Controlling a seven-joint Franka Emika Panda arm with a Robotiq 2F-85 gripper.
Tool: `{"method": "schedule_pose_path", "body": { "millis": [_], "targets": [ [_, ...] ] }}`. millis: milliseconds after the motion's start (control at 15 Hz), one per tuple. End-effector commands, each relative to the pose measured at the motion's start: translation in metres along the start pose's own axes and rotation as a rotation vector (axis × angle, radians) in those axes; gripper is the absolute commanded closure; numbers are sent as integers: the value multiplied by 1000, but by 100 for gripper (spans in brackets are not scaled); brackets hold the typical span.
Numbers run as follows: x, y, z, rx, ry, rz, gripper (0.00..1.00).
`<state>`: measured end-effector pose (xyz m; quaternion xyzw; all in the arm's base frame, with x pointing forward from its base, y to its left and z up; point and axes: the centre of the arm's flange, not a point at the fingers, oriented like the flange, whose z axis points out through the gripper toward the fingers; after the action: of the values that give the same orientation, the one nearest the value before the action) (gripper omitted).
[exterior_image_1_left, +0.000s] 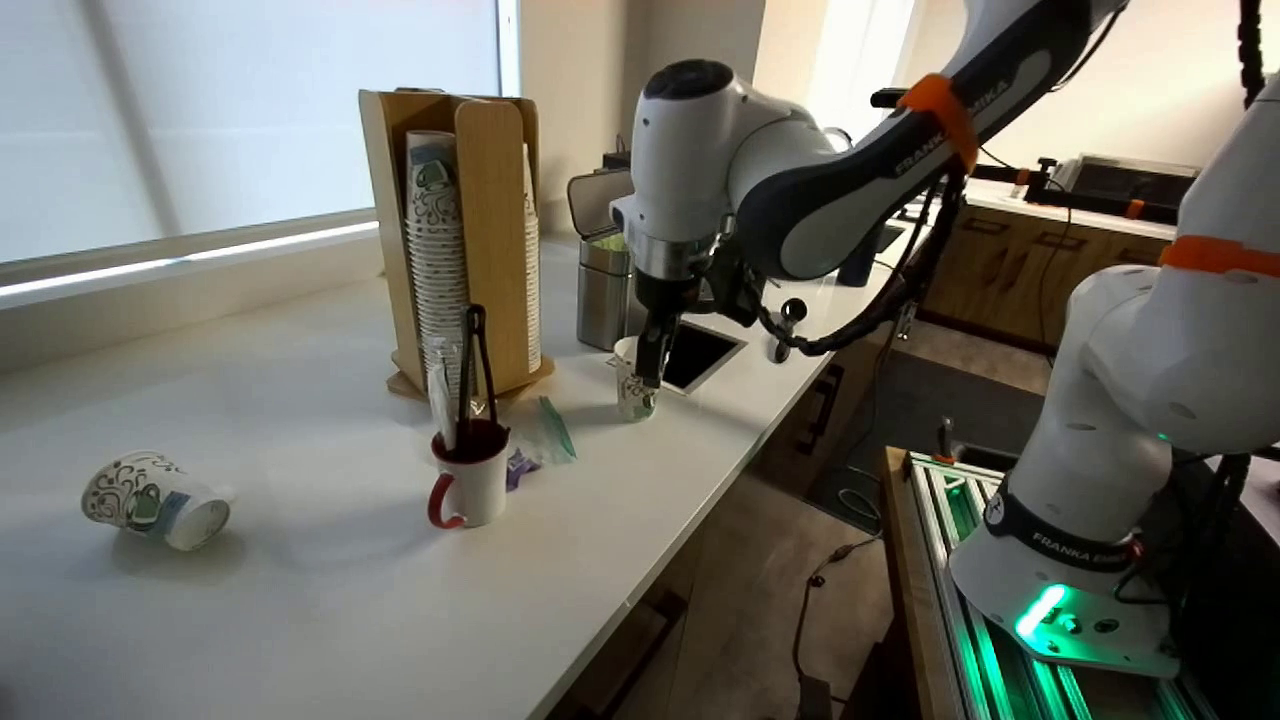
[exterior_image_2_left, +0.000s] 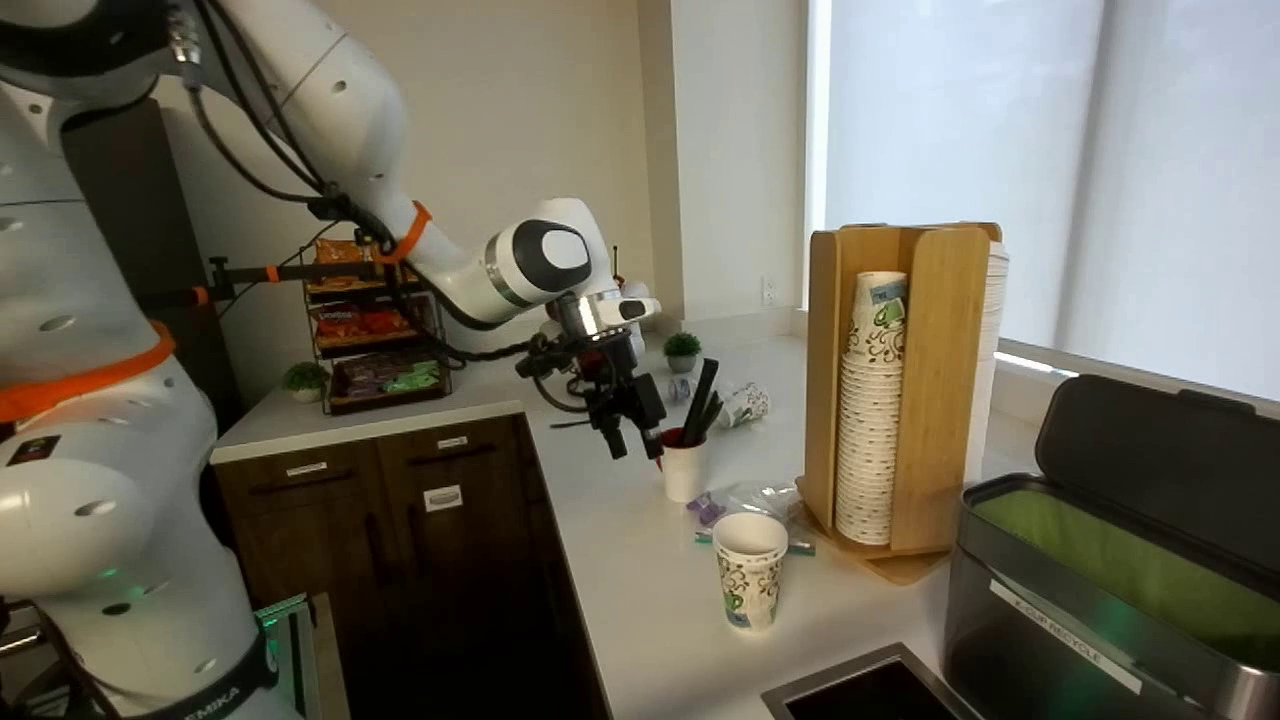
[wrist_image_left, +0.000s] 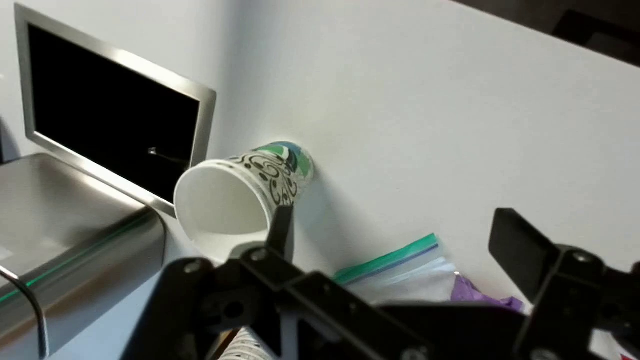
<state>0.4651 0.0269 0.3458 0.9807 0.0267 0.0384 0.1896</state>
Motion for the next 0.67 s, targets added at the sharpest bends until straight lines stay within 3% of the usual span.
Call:
{"method": "schedule_pose_path", "body": {
  "millis": [0,133,200,600],
  "targets": [
    [48,-14,42,-98,-26,-75,0],
    [51,-10,40,-2,-72,-55,0],
    [34,-9,41,-38,-39,-57,0],
    [52,-15,53,-8,-44,-71,0]
  ]
}}
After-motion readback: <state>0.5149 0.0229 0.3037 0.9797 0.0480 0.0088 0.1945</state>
